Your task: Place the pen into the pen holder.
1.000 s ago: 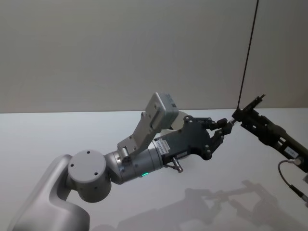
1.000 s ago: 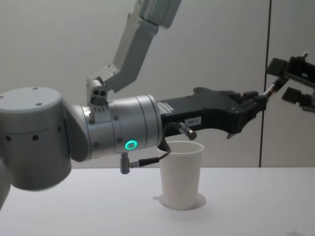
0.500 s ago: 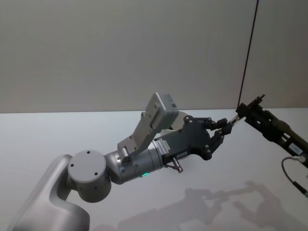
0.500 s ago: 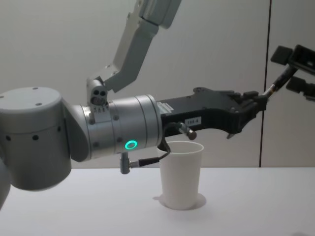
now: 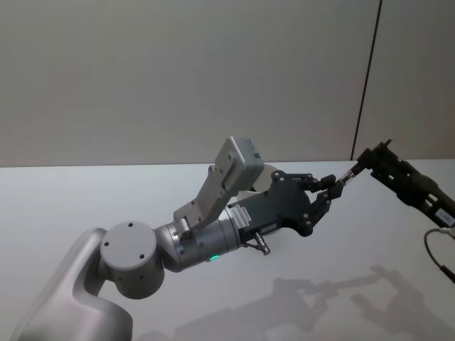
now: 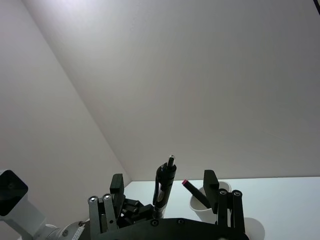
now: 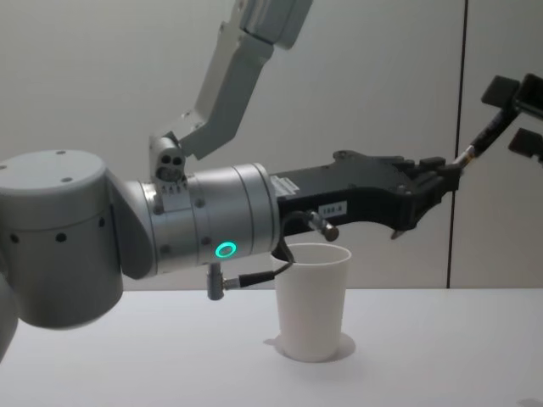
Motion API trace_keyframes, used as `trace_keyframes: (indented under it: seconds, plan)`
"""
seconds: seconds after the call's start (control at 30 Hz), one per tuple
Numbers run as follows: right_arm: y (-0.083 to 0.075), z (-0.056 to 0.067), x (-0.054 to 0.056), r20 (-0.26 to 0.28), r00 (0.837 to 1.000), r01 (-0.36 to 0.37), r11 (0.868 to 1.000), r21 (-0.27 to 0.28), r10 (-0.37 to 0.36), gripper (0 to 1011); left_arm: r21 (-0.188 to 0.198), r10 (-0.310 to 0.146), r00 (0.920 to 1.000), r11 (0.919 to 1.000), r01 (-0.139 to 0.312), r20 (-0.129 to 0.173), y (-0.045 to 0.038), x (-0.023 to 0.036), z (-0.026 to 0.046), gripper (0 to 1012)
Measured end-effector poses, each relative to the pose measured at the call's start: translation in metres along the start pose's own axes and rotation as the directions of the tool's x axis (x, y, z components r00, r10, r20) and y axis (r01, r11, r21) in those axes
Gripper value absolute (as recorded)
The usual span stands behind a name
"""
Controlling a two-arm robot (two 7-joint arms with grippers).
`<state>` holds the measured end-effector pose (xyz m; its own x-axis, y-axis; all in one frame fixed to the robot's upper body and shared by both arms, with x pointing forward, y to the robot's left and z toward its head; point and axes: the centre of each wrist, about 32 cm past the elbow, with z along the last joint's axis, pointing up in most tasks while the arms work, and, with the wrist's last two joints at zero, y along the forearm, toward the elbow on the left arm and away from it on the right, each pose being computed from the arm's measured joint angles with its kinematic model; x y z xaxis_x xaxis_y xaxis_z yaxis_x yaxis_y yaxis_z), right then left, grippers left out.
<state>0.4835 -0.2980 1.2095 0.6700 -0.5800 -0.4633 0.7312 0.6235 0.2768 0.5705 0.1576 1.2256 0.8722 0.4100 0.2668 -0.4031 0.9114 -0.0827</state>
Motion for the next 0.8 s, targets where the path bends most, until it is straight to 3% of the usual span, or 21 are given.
trace_keyframes:
  seconds: [0.63, 0.8]
  plan:
    - [0.0045, -0.0018, -0.0002, -0.005, 1.000, -0.002, 1.000, -0.027, 0.002, 1001, 0.000, 0.000, 1.0000, 1.0000, 0.000, 0.000, 0.0000, 0.0000, 0.0000, 130]
    - [0.0058, -0.0023, -0.0005, -0.004, 1.000, -0.005, 0.999, -0.032, 0.005, 926, 0.000, 0.000, 1.0000, 1.0000, 0.000, 0.000, 0.0000, 0.0000, 0.0000, 131]
